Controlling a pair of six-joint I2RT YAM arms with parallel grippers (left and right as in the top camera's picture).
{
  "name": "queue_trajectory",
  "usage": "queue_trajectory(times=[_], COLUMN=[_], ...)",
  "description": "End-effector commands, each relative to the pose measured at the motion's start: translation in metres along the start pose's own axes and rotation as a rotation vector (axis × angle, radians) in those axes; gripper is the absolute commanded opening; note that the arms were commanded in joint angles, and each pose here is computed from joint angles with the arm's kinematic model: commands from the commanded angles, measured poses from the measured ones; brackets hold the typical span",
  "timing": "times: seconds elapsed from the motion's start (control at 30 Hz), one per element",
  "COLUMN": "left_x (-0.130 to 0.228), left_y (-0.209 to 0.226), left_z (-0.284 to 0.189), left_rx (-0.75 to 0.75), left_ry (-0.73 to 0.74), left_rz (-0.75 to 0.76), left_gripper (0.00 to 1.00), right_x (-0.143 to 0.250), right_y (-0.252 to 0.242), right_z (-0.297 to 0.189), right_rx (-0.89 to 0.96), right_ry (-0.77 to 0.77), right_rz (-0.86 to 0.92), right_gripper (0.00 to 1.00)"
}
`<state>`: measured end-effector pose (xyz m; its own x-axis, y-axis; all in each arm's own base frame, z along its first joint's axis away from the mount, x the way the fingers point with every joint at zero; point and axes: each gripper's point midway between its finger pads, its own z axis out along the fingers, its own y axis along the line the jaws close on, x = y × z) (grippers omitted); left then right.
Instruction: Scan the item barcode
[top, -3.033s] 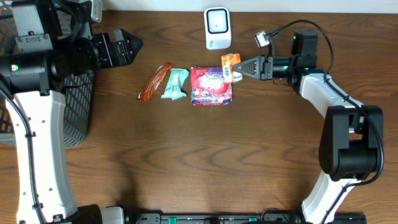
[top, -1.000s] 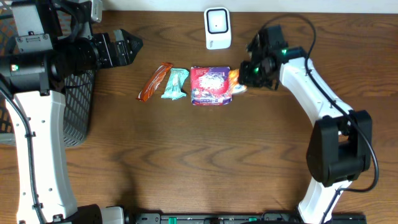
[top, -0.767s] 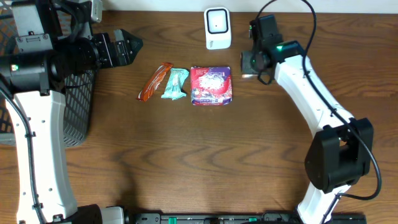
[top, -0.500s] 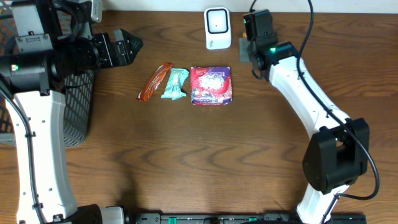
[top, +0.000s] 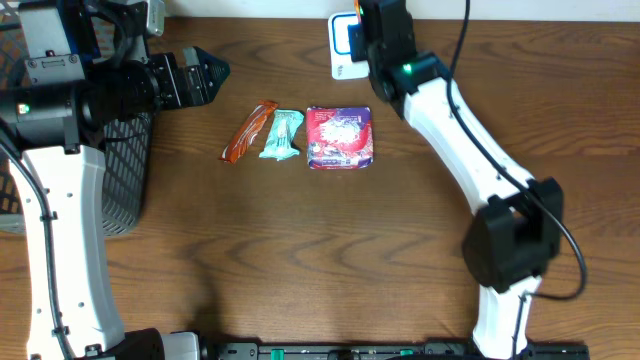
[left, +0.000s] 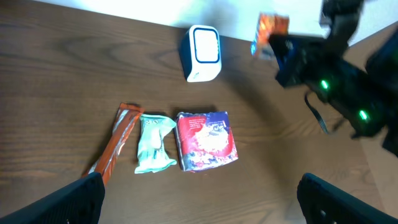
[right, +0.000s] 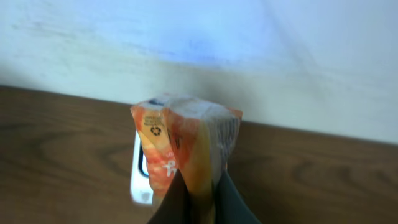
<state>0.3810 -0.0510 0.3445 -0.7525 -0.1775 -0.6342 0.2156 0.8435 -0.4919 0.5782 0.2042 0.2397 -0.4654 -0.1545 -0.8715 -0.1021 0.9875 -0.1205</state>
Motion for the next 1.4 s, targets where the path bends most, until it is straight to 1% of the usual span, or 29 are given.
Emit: queue_trajectory(times=[0.0,0.17,0.3,0.47,0.7,0.8,0.9,1.0,1.1,1.2,1.37], left_x=[-0.001,-0.001,-0.001,-0.001,-0.001,-0.001,-0.001,-0.001,-0.001,-0.001,-0.001], left_y=[-0.001,-0.001,-0.001,-0.001,-0.001,-0.001,-0.001,-0.001,-0.001,-0.001,-0.001], left_z=[0.0,0.0,0.0,0.0,0.0,0.0,0.0,0.0,0.0,0.0,0.0], left_rx=[0.008,0.008,0.008,0.008,0.008,0.008,0.008,0.008,0.008,0.008,0.008], left_ry=[-0.001,-0.001,0.0,0.0,0.0,0.0,0.0,0.0,0.0,0.0,0.0], left_rz=[0.001,0.001,0.001,0.001,0.0,0.001,0.001,0.001,0.001,0.001,0.001], left_gripper=[0.98,0.98,0.98,0.98,0.98,0.98,0.98,0.98,0.98,0.98,0.98], right_x=[-0.008,-0.006,0.021,0.055,0.057,0.056,0.05,0.049,0.059,0.086,0.152], right_y=[0.004,0.008,0.012,0.012,0.016,0.004,-0.033,-0.075,-0.132,-0.197,-0.293], right_z=[0.024,0.05,0.069,0.086,0.088,0.088,0.085,0.079,0.071,0.061,0.033], right_rx=[0.023,0.06,0.06,0.07,0.062,0.115,0.266,0.332,0.405,0.492,0.594], right_ry=[0.003,0.025,0.084,0.157,0.159,0.163,0.155,0.185,0.255,0.368,0.611], right_rz=[-0.107,-0.205,-0.274,-0.303,-0.301,-0.29,-0.181,-0.11,-0.041,0.022,0.088], right_gripper=[0.01,0.01,0.01,0.01,0.01,0.01,0.01,0.01,0.01,0.01,0.01])
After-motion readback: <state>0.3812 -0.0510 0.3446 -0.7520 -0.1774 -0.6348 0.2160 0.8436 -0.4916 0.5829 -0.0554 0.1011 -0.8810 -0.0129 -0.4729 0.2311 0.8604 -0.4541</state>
